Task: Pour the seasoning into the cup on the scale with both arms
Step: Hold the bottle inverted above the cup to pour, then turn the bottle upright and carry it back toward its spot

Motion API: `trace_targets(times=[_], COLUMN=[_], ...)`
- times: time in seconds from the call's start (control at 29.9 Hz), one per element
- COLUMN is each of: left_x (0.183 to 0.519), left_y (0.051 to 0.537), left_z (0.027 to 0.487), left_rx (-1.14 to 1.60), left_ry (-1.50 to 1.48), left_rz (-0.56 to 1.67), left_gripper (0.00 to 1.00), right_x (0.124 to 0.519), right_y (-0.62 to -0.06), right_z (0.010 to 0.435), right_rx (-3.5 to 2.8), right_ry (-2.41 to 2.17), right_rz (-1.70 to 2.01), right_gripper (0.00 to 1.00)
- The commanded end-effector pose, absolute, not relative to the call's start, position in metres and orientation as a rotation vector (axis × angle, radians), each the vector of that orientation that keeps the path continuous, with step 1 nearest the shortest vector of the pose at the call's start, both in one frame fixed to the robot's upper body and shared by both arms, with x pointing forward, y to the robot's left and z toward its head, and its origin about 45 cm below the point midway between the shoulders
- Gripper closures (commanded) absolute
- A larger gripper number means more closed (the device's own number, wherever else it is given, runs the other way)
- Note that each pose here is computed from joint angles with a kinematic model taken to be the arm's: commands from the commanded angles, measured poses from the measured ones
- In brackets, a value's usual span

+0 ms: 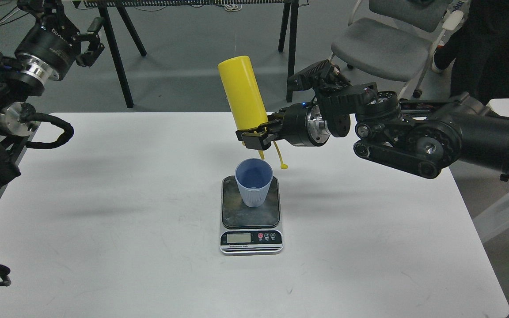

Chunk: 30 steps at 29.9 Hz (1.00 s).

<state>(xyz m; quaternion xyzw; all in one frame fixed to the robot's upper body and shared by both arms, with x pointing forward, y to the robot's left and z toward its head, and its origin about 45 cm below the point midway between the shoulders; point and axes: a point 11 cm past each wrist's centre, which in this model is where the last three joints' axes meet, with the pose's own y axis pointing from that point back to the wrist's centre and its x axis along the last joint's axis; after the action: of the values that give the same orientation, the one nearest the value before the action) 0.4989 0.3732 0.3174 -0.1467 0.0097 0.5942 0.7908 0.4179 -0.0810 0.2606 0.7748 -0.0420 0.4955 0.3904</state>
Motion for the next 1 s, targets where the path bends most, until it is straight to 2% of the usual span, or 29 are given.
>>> trace_targets(times=[0.0,0.47,0.6,0.77,0.9,0.97], left_x=[0.499,0.499,0.498,0.499,0.499,0.499], left_y=[0.372,0.375,0.377,0.375,0.372,0.372], left_z=[0.317,0.318,0.319,0.318,0.317,0.317], left_rx=[-0.316,-0.315,-0.314,-0.315,-0.315,-0.315], left_ry=[0.022,0.018,0.016,0.018,0.022,0.023], left_rz=[1.277,1.282,1.284,1.282,1.277,1.275], left_gripper=[0.04,0.03,0.03,0.03,0.03,0.03], right_x=[0.420,0.417,0.439,0.465,0.457,0.448], right_y=[-0.080,-0.076,-0.090,-0.136,-0.181,-0.201], right_z=[0.260,0.257,0.277,0.316,0.324,0.315], right_rx=[1.963,1.972,2.006,2.398,2.667,2.823], right_ry=[-0.111,-0.104,-0.248,-0.695,-0.859,-0.922], right_rz=[1.260,1.257,1.212,0.695,0.284,-0.007], right_gripper=[0.71,0.71,0.71,0.71,0.71,0.71])
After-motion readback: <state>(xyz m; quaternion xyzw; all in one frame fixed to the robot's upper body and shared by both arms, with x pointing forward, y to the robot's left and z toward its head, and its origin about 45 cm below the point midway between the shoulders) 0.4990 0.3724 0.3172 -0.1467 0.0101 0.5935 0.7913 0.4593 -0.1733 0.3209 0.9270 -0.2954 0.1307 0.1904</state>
